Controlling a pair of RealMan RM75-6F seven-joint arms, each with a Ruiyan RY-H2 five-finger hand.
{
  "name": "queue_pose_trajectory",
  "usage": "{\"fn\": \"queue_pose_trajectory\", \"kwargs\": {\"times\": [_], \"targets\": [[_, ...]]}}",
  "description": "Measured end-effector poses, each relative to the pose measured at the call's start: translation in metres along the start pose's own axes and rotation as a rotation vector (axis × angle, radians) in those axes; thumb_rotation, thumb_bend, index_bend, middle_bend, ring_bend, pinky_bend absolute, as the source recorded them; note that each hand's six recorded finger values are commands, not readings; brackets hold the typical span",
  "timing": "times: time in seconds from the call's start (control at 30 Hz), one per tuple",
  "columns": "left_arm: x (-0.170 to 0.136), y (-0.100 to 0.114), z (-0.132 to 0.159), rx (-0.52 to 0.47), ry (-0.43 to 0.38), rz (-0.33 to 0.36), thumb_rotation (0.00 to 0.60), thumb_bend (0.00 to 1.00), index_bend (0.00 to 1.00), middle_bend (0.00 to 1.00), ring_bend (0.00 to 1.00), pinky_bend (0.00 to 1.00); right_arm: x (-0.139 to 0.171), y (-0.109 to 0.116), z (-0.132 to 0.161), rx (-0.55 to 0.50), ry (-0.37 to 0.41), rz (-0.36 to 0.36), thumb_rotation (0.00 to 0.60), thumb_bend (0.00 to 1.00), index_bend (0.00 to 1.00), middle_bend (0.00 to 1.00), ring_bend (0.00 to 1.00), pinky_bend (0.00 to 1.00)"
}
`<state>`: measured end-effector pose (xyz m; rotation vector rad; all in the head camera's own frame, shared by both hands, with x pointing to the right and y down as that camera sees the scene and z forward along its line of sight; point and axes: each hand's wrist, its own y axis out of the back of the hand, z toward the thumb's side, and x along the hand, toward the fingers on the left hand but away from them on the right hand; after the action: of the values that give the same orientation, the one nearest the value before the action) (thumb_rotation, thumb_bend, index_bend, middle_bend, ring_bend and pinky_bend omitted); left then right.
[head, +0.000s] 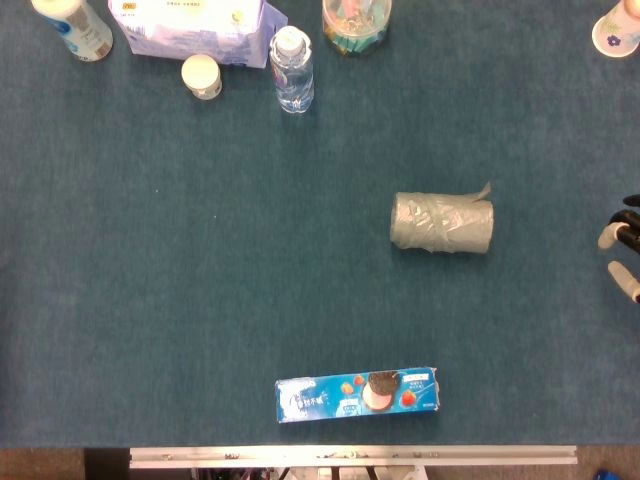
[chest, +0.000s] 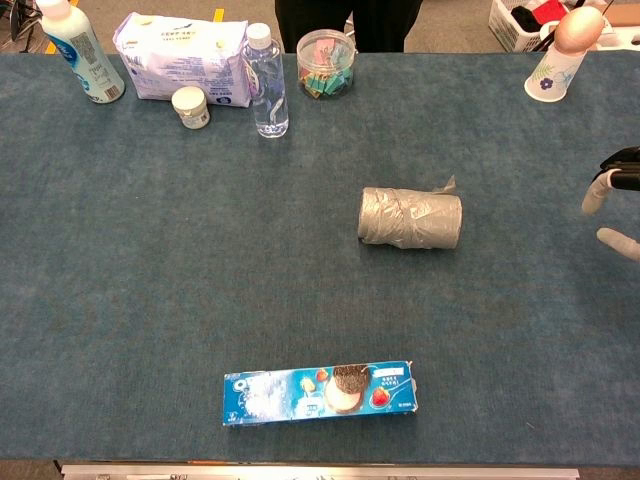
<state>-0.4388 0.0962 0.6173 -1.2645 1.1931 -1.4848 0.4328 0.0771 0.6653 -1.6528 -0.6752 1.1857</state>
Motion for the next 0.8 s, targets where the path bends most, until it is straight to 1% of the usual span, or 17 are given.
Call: {"fn": "queue_pose_trajectory", "kwargs": {"times": [0.17, 0.37, 0.43, 0.53, 0.63, 0.7, 0.8], "targets": [[-0.002, 0.006, 0.003, -0.004, -0.008, 0.021, 0.6, 0.38, 0.67, 0.6, 0.42, 0.58, -0.002, -0.007, 0.001, 0.001, 0.007, 0.026, 0.6, 0.31, 0.47, 0.43, 0.22, 0.28], [-0.003, 0.007, -0.001, 0.007, 0.01, 0.02, 0.6, 0.38, 0.67, 0.6, 0.42, 0.58, -0.004, -0.011, 0.0, -0.003, 0.008, 0.042, 0.6, 0.31, 0.47, 0.43, 0.23, 0.28], [-0.003, 0.008, -0.001, 0.007, 0.009, 0.024, 0.6, 0.38, 0.67, 0.6, 0.42, 0.58, -0.005, -0.013, 0.001, -0.005, 0.01, 0.049, 0.6, 0.31, 0.47, 0.43, 0.24, 0.29], [-0.004, 0.009, 0.001, 0.001, 0.006, 0.027, 0.6, 0.38, 0.67, 0.6, 0.42, 0.58, -0.004, -0.016, 0.004, -0.007, 0.02, 0.056, 0.6, 0.31, 0.47, 0.44, 0.27, 0.35], [-0.003, 0.008, 0.0, 0.003, 0.005, 0.024, 0.6, 0.38, 0.67, 0.6, 0.42, 0.58, -0.003, -0.017, 0.008, -0.01, 0.037, 0.057, 0.6, 0.31, 0.47, 0.48, 0.37, 0.45], [-0.003, 0.006, 0.0, 0.004, 0.006, 0.016, 0.6, 0.38, 0.67, 0.6, 0.42, 0.58, -0.003, -0.018, 0.011, -0.01, 0.047, 0.053, 0.6, 0.31, 0.47, 0.53, 0.45, 0.54], [-0.003, 0.005, 0.002, 0.003, -0.002, 0.013, 0.6, 0.38, 0.67, 0.6, 0.42, 0.58, -0.002, -0.019, 0.015, -0.007, 0.064, 0.049, 0.6, 0.33, 0.46, 0.65, 0.58, 0.69]]}}
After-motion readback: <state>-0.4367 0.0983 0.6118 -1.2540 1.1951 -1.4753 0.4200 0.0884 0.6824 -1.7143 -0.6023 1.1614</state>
